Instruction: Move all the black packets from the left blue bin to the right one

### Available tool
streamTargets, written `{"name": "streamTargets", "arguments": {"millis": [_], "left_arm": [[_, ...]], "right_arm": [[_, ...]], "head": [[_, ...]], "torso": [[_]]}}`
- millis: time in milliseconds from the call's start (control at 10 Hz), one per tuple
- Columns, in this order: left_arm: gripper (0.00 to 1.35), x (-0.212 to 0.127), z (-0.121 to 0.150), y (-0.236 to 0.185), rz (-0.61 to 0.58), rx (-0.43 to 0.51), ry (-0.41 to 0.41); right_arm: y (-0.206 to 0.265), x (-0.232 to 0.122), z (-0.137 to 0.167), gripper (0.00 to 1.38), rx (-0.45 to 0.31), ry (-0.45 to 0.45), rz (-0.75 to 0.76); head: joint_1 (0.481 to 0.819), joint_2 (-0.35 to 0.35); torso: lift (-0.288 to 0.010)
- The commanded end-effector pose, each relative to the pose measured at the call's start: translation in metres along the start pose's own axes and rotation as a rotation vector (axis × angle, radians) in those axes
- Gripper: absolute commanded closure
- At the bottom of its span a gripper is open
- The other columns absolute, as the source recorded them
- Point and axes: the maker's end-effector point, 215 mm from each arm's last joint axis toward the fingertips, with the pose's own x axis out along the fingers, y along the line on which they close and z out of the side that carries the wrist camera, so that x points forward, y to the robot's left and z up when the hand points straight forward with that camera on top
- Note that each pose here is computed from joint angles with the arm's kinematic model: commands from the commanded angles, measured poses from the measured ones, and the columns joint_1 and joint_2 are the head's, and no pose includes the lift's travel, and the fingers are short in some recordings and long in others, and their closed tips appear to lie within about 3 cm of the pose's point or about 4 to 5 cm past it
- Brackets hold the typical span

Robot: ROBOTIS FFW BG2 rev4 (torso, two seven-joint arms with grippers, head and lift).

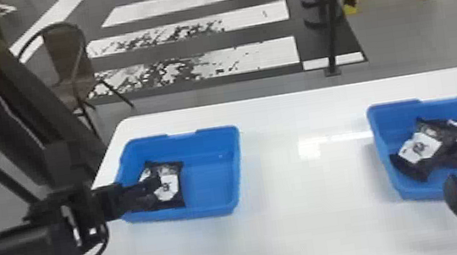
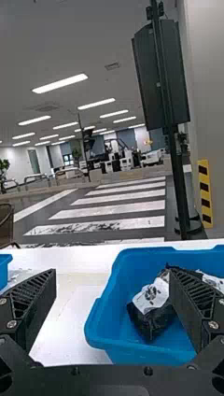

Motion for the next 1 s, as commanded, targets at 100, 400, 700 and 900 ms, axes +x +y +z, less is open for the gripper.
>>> {"name": "streamTargets", "arguments": {"millis": [100, 400, 700, 900], "left_arm": [[0.13, 0.026, -0.012, -0.009, -0.003, 0.016, 0.099], [0.13, 0.038, -0.017, -0.003, 0.033, 0.007, 0.155], [0.14, 0.061, -0.032, -0.016, -0.008, 0.0, 0.224], [0.45, 0.067, -0.047, -0.02, -0.02, -0.01, 0.272]], "right_arm": [[0.007, 0.004, -0.009, 0.13, 0.039, 0.011, 0.02], [0.008, 0.006, -0.015, 0.13, 0.061, 0.022, 0.026], [0.01, 0.008, -0.019, 0.13, 0.071, 0.027, 0.034], [0.01, 0.008, -0.025, 0.13, 0.091, 0.036, 0.034]], "head": [[0.695, 0.202], [0.695, 0.207], [0.695, 0.201], [0.695, 0.19]], "torso": [[-0.14], [-0.14], [-0.14], [-0.14]]}}
